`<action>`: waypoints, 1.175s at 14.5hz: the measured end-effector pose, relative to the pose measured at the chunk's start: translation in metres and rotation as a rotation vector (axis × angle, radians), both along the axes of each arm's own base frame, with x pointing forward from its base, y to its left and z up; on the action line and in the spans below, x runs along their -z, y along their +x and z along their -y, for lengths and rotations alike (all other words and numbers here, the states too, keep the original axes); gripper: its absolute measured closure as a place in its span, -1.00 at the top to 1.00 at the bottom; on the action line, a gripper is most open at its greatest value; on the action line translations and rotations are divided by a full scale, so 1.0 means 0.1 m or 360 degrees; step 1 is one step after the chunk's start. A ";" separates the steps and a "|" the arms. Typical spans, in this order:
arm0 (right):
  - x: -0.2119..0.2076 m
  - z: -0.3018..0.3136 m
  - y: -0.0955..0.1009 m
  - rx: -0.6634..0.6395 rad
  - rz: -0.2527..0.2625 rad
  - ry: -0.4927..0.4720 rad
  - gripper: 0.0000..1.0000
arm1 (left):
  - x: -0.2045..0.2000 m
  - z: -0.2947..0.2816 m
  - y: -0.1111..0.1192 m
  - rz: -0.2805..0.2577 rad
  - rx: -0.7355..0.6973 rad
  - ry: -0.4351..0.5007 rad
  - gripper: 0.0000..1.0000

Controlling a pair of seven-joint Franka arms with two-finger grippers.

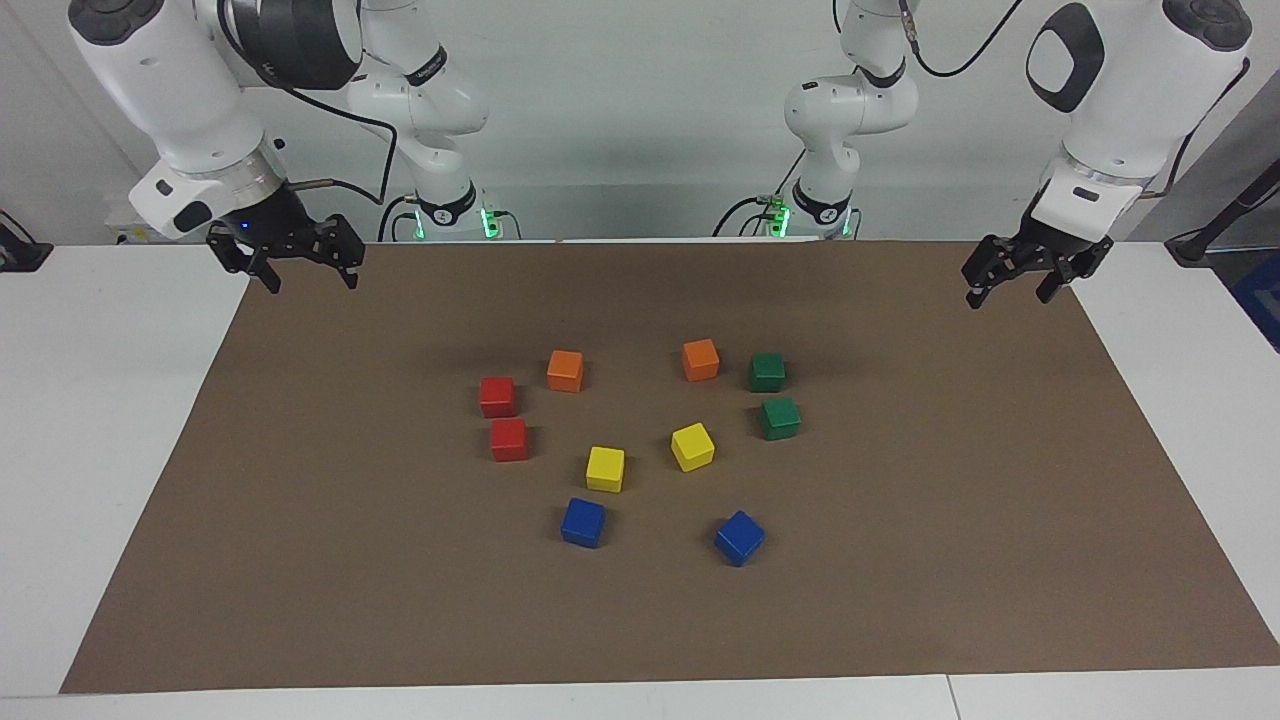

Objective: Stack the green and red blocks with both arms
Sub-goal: 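Reach the left gripper to a green block while the right gripper reaches a red block, then grasp the green block with the left gripper while the right grasps red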

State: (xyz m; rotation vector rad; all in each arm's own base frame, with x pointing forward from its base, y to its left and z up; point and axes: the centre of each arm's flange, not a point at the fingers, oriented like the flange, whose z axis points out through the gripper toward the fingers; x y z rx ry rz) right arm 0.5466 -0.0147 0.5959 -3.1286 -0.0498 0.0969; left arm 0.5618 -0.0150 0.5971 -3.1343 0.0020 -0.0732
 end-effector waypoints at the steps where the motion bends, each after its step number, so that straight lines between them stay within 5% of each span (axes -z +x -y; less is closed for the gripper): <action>1: 0.00 0.00 0.00 0.0000 0.0000 0.0000 1.00 | 0.01 0.00 -0.01 -0.0005 0.0001 0.0000 1.00; 9: 0.10 -0.18 0.02 0.0070 0.0033 -0.0007 1.00 | 0.73 1.03 -0.33 -0.0017 0.0118 -0.0024 1.00; 17: 0.89 -1.05 -0.11 0.0126 0.0145 -0.0001 1.00 | 1.65 1.80 -0.52 0.0027 0.0196 -0.0052 1.00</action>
